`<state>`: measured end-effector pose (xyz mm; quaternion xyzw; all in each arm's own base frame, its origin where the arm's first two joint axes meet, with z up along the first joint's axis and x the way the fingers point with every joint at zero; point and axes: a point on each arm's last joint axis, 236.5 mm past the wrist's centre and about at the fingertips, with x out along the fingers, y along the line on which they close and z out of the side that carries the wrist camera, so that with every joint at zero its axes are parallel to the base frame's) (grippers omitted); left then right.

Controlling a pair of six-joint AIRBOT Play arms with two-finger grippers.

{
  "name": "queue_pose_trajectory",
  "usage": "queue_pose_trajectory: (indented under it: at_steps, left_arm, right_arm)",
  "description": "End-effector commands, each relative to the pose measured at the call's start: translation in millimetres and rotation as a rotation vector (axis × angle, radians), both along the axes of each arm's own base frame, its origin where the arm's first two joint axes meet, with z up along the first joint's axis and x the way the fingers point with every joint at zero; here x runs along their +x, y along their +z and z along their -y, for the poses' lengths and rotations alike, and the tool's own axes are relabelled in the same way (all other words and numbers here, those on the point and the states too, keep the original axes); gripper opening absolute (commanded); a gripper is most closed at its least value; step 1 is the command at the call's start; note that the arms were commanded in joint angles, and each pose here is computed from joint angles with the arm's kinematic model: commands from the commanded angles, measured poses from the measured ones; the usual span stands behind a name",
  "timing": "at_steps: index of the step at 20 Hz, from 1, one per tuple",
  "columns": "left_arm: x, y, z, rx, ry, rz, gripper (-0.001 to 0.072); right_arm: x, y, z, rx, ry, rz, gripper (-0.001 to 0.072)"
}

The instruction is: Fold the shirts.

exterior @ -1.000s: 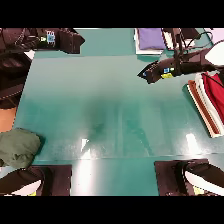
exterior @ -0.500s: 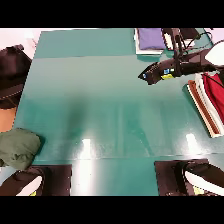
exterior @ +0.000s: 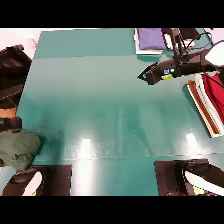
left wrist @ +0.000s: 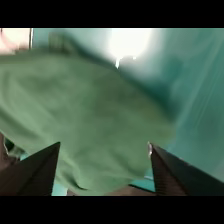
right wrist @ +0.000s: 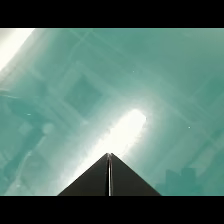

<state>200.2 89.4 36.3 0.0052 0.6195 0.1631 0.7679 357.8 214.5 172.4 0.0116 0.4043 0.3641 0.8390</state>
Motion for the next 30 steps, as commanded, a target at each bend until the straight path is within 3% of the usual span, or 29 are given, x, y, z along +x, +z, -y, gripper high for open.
queue_pose_trajectory:
  at_steps: [1, 4, 5, 6, 8, 12, 15, 19, 24, 30]
  left_arm:
    - [-22, -58, -8, -0.008, 0.059, -0.061, 0.0641]
    - [-27, -73, -4, -0.028, 0.098, -0.063, 0.0639]
    - [-29, -73, -4, -0.031, 0.106, -0.07, 0.0559]
    - [-30, -72, -4, -0.032, 0.111, -0.076, 0.0318]
    - [-23, -61, -6, -0.027, 0.112, -0.049, 0.003]
    - [47, 48, 4, -0.037, 0.057, 0.263, 0.0019]
    - [87, 176, 48, -0.062, -0.102, 0.584, 0.0018]
    - [93, 295, 132, -0.212, -0.326, 0.891, 0.0017]
    - [112, 311, 253, -0.407, -0.597, 0.922, 0.0017]
    - [130, 206, 431, -0.584, -0.855, 0.675, 0.0021]
  right_arm:
    - [0, 0, 0, 0.0, 0.001, -0.001, 0.0017]
    - [1, 1, 0, 0.002, -0.003, 0.005, 0.0017]
    - [2, 1, 0, 0.003, -0.005, 0.007, 0.0017]
    - [2, 1, 0, 0.004, -0.005, 0.008, 0.0017]
    - [3, 2, 0, 0.007, -0.009, 0.014, 0.0018]
    - [11, 41, -2, 0.03, -0.012, 0.104, 0.0016]
    - [19, 103, -1, 0.071, -0.025, 0.253, 0.0016]
    - [28, 172, 28, 0.104, -0.103, 0.408, 0.0016]
    - [39, 215, 95, 0.116, -0.284, 0.474, 0.0016]
    - [38, 200, 126, 0.069, -0.335, 0.408, 0.0016]
